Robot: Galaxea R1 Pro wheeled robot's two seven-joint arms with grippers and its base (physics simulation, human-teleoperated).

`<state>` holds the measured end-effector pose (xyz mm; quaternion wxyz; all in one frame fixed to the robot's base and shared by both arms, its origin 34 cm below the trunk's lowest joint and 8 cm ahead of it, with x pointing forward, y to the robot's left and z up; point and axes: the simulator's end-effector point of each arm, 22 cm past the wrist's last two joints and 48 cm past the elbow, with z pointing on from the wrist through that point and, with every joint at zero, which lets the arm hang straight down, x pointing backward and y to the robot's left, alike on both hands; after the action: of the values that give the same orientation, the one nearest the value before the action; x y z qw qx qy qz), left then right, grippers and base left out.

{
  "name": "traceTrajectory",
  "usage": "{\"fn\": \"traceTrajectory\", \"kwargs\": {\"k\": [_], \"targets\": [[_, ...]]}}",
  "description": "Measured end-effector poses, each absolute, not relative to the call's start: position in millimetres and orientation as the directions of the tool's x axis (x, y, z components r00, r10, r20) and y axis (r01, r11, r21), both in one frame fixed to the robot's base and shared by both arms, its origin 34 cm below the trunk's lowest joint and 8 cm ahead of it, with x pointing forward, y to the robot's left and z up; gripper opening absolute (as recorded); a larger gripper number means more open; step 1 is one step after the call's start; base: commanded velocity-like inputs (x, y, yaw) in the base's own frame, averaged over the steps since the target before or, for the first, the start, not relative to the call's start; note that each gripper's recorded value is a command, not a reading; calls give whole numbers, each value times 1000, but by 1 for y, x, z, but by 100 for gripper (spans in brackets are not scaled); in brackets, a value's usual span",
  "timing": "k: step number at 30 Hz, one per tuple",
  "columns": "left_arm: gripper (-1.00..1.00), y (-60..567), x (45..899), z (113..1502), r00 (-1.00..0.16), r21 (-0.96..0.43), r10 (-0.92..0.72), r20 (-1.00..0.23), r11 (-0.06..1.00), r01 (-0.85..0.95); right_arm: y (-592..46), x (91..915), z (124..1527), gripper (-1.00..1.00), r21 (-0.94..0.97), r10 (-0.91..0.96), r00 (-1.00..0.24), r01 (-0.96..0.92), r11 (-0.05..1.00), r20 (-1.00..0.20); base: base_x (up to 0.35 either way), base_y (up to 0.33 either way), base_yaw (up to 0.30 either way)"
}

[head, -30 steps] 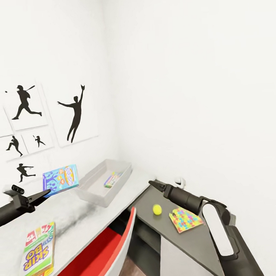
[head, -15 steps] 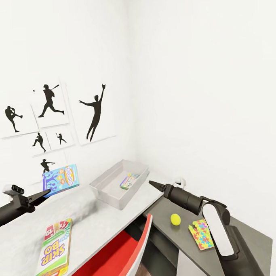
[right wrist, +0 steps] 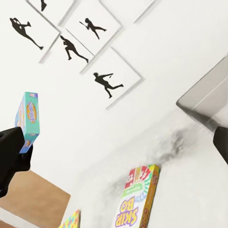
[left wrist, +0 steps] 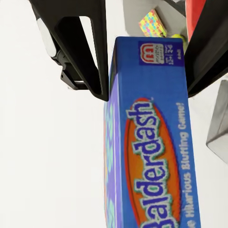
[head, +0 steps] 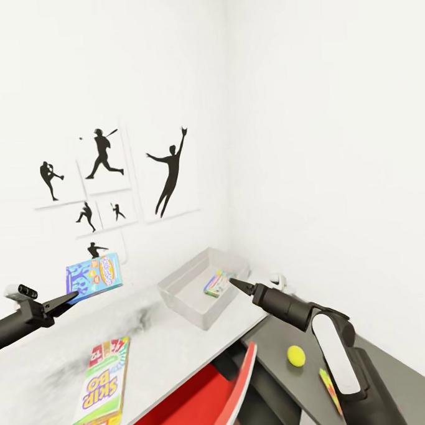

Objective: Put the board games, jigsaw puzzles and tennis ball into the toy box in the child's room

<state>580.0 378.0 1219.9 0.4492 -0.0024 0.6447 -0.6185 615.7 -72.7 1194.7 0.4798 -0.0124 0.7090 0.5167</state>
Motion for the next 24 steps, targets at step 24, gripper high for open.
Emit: {"fn": "traceTrajectory", "kwargs": {"k": [24], "targets": [[-100,378,580,1220,-582,-785,-553,-596,248,568,-73,616,1194,100,721,479,-539,-512,466,-692,148,-17,104]]}}
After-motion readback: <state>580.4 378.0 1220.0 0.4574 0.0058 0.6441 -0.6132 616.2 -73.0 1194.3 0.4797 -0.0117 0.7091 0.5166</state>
